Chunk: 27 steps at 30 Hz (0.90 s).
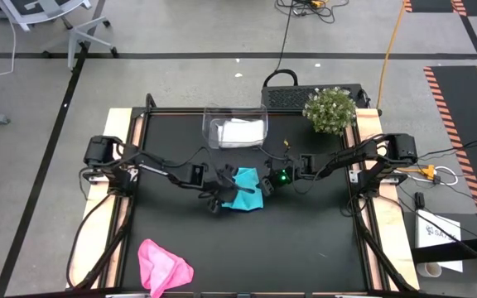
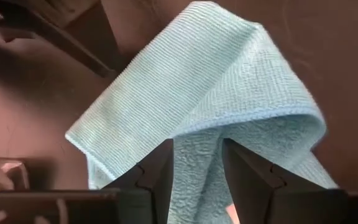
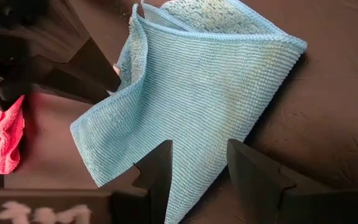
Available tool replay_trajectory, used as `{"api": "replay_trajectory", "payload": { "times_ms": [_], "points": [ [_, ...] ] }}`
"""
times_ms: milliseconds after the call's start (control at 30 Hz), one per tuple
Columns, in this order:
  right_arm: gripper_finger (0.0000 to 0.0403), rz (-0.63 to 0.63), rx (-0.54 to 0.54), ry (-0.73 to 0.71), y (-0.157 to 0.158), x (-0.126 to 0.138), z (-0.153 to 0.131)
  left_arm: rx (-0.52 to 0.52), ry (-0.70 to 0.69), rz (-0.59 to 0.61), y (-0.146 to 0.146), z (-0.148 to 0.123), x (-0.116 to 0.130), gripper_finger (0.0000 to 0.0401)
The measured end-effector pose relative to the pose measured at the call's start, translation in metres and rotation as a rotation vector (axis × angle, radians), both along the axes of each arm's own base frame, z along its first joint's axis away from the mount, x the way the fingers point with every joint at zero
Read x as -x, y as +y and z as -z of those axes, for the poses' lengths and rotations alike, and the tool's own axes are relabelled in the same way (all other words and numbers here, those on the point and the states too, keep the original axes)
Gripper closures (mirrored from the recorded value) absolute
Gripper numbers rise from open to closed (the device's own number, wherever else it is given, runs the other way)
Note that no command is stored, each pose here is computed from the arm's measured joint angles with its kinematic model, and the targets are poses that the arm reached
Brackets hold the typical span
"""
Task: Fold microfiber towels
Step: Fold the blue microfiber towel
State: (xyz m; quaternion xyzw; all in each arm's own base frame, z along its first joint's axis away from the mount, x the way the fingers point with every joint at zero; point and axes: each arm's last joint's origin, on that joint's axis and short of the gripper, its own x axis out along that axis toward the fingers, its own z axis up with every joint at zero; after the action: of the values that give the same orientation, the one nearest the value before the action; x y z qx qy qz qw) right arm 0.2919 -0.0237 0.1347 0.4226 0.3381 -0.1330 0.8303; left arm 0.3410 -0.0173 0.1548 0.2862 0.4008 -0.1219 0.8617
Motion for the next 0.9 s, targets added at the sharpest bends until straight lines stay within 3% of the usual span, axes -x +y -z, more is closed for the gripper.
{"api": "replay_trajectory", "payload": {
  "times_ms": [233, 600, 900],
  "points": [
    [0.0259, -0.001, 0.001, 0.003, 0.000, 0.000, 0.000, -0.033, -0.024, -0.025, 0.001, -0.001, -0.002, 0.0265],
    [0.0259, -0.001, 0.007, 0.002, -0.001, 0.000, 0.000, 0.013, -0.050, 0.008, 0.007, -0.002, -0.005, 0.0265],
    [0.0259, 0.000, 0.008, 0.004, -0.001, 0.000, 0.000, 0.029, -0.020, 0.014, 0.007, 0.015, -0.008, 0.0265]
  ]
}}
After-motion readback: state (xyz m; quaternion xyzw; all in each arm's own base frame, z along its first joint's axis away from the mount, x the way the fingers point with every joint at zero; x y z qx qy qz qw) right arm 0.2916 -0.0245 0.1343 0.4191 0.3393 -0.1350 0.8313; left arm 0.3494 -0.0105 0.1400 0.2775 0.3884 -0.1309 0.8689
